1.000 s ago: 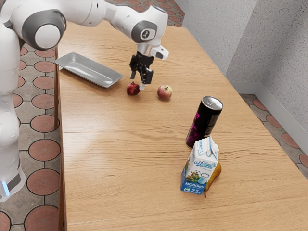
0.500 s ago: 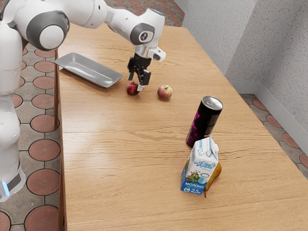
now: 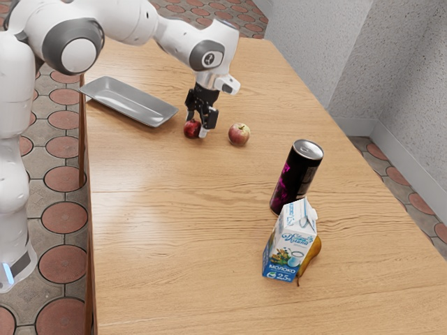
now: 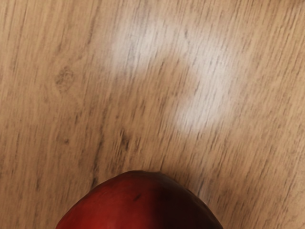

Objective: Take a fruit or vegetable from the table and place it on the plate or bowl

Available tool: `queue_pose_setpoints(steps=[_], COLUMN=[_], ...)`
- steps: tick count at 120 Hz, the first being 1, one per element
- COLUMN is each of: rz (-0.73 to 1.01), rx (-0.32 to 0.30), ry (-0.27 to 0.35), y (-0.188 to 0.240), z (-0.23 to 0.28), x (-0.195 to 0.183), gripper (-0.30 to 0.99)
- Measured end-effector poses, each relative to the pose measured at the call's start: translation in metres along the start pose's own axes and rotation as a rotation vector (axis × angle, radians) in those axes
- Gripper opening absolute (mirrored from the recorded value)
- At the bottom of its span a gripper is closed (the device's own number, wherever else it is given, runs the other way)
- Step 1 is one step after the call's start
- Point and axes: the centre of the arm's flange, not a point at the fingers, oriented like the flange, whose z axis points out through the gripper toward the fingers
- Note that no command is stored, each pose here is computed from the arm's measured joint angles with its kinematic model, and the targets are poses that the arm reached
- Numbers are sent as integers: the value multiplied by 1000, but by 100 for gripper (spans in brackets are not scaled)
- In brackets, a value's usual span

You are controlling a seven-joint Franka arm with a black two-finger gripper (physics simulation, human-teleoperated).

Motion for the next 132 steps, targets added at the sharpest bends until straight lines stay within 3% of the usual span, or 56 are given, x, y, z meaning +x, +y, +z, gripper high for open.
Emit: queue_pose_setpoints(steps=[32, 49, 66, 85, 100, 132], rz=[-1, -4, -9, 1, -6, -108], rx=[-11, -16, -15, 7, 52, 37], ry=[-3, 7, 19, 89, 151, 45], y=[-1, -3, -9, -12, -28, -94], z=[9, 10, 9, -30, -93, -91], x=[-2, 0, 0, -6, -43, -92], gripper=[69, 42, 35, 34, 35, 34])
